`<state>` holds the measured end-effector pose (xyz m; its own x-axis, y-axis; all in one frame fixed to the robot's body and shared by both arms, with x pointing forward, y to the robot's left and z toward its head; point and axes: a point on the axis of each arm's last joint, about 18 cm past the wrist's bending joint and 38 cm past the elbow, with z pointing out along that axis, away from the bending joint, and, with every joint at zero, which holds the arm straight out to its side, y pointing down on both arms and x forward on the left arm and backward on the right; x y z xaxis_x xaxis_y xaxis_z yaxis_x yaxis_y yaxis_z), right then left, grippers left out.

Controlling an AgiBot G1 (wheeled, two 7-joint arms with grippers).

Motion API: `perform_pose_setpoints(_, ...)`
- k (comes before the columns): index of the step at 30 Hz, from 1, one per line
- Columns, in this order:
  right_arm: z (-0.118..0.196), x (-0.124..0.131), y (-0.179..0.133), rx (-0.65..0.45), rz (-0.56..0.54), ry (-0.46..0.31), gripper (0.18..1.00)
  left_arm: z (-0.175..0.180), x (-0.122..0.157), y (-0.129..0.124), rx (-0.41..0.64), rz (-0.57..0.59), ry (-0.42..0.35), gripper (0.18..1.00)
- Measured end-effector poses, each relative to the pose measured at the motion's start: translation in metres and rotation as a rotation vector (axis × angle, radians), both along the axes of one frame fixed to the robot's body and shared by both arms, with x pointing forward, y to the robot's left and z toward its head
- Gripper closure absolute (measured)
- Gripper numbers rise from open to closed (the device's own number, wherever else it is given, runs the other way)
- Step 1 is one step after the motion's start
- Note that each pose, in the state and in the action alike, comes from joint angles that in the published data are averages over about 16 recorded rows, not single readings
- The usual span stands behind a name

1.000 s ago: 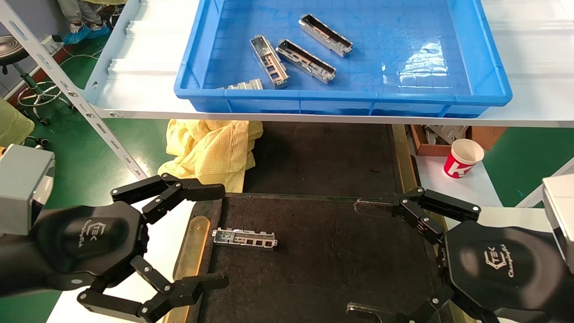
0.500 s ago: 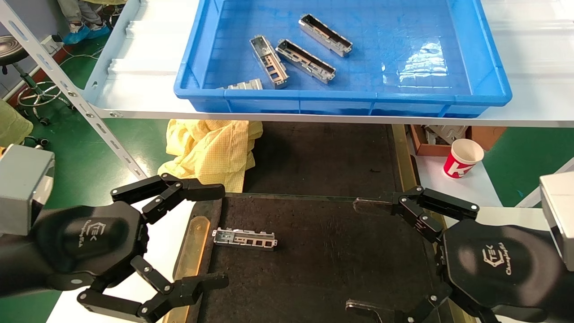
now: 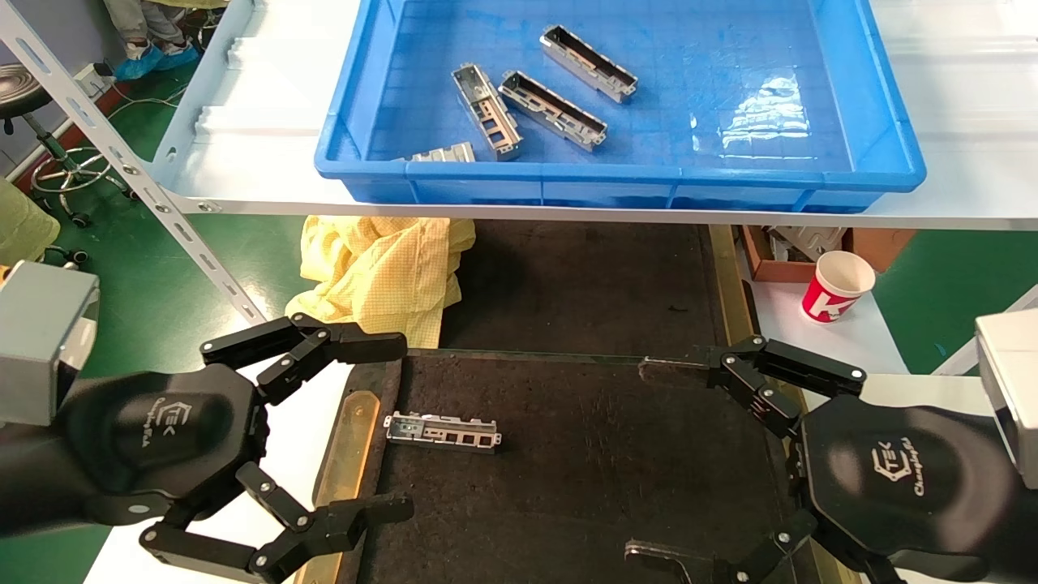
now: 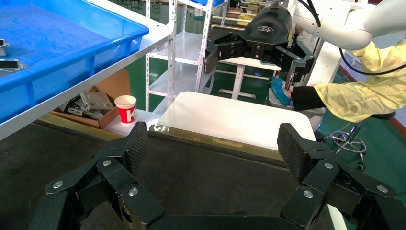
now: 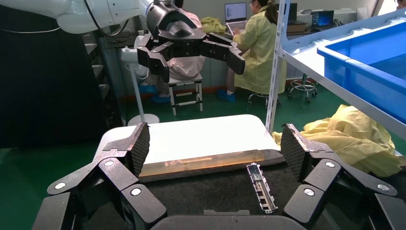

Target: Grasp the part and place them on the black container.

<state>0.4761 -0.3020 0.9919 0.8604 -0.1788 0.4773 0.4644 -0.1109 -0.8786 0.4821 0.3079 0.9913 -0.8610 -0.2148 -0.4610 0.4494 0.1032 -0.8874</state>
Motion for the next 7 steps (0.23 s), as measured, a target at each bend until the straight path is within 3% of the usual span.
perform_pose_setpoints(7,0.0001,0.0001,0.0000,0.000,0.000,0.000,0.178,0.0000,0.0000,0.0000,0.000,0.000,0.000,0.184)
